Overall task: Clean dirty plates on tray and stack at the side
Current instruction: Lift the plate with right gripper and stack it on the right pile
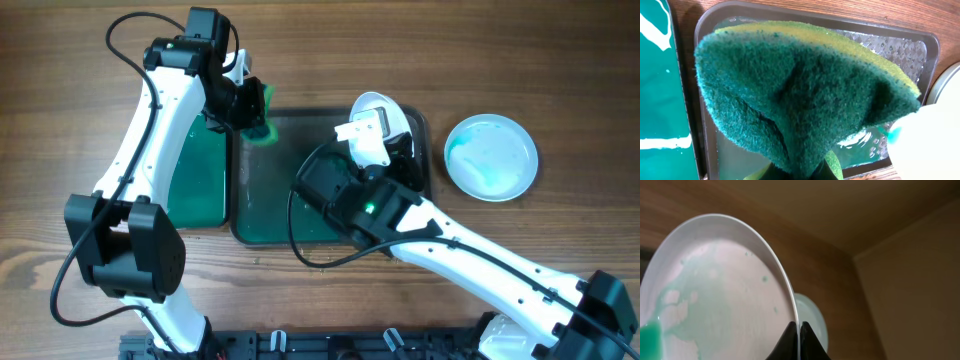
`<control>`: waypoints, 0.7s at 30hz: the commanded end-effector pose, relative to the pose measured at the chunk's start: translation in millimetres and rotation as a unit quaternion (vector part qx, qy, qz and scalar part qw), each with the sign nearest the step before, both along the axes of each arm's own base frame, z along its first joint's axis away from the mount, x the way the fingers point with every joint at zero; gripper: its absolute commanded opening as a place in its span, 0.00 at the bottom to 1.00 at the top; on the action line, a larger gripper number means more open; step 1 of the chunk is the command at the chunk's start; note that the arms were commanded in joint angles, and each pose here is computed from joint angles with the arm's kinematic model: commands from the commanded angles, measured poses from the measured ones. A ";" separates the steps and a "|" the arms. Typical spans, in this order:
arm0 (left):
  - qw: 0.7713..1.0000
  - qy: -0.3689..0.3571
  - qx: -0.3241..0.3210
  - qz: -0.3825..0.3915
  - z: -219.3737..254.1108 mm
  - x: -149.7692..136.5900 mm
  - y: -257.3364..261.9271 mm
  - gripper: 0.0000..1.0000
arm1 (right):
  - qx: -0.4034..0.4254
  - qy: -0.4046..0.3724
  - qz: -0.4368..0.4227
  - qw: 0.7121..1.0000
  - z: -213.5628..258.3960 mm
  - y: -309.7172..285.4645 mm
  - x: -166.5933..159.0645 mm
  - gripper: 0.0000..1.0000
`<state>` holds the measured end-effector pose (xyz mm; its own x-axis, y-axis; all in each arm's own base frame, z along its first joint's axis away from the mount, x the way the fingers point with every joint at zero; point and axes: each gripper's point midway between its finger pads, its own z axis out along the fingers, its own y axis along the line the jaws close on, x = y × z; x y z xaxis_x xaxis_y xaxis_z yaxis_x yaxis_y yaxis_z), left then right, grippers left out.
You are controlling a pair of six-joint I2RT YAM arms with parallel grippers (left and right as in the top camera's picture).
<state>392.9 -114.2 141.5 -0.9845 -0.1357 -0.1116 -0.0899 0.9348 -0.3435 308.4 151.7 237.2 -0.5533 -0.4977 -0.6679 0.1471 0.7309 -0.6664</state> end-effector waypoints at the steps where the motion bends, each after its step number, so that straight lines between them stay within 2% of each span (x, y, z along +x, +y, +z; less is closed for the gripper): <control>1: 1.000 -0.003 -0.009 0.001 4.5 0.7 -4.2 0.04 | -0.033 -0.040 -0.006 0.999 23.0 -6.3 -2.3 0.04; 7: 1.000 -0.003 -0.009 0.001 4.5 0.8 -4.3 0.04 | -0.055 -0.055 -0.013 0.997 30.8 -11.0 -3.1 0.04; 12: 1.000 -0.003 -0.009 0.001 4.5 0.8 -4.3 0.04 | -0.035 -0.034 -0.006 0.999 21.7 -7.9 -3.7 0.04; 15: 1.000 -0.003 -0.009 0.001 4.5 0.7 -4.3 0.04 | 0.020 -0.001 -0.004 1.000 2.7 -3.6 -5.7 0.04; 17: 1.000 -0.003 -0.009 0.001 4.5 0.6 -4.3 0.04 | 0.091 0.038 -0.021 0.995 -19.5 -3.0 -10.3 0.04; 21: 1.000 -0.003 -0.009 0.001 4.5 0.7 -4.3 0.04 | 0.253 0.164 -0.063 0.951 -69.8 3.3 -16.1 0.04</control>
